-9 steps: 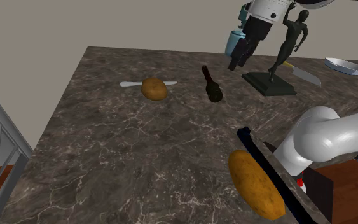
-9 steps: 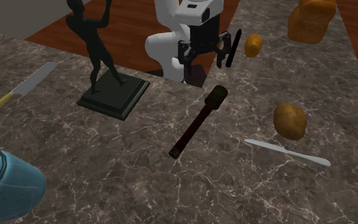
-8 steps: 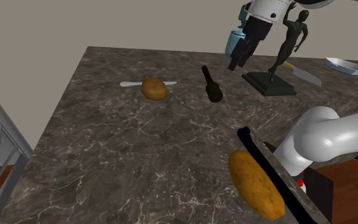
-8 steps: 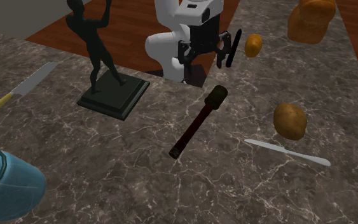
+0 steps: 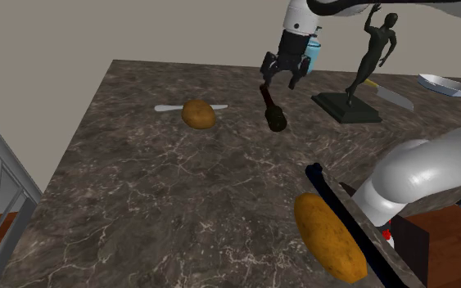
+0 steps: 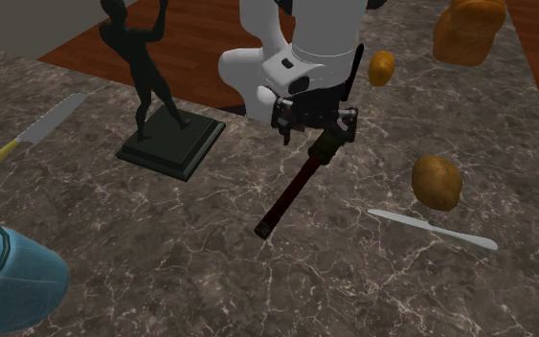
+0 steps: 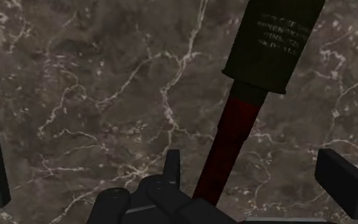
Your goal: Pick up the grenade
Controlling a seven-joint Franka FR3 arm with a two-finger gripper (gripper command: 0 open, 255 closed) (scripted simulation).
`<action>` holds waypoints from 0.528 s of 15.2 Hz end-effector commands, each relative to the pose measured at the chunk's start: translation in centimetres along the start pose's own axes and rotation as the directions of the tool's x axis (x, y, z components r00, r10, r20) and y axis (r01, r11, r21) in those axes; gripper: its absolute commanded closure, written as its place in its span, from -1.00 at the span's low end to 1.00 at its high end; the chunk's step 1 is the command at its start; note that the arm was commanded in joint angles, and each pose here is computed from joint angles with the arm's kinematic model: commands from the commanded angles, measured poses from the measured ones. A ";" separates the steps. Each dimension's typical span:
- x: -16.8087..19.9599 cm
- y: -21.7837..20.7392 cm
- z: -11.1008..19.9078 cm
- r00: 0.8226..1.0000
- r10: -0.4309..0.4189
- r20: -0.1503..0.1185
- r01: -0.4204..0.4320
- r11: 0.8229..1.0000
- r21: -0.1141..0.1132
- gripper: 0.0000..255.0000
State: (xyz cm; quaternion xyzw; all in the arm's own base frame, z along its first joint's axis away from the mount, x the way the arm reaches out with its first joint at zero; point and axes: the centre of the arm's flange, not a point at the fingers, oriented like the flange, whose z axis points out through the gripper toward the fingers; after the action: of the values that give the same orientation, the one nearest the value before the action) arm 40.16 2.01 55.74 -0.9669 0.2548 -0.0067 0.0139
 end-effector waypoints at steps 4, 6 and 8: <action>5.0 0.1 3.3 0.952 0.304 0.031 -0.302 0.952 -0.052 -1.00; 5.0 0.1 4.3 0.952 0.304 0.031 -0.302 0.952 -0.052 -1.00; 5.0 0.2 5.4 0.952 0.304 0.031 -0.302 0.952 -0.052 -1.00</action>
State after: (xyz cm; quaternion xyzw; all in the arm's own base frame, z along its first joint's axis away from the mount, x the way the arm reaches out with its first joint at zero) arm 44.44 -0.45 50.88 -0.9169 0.3985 0.0204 -0.0029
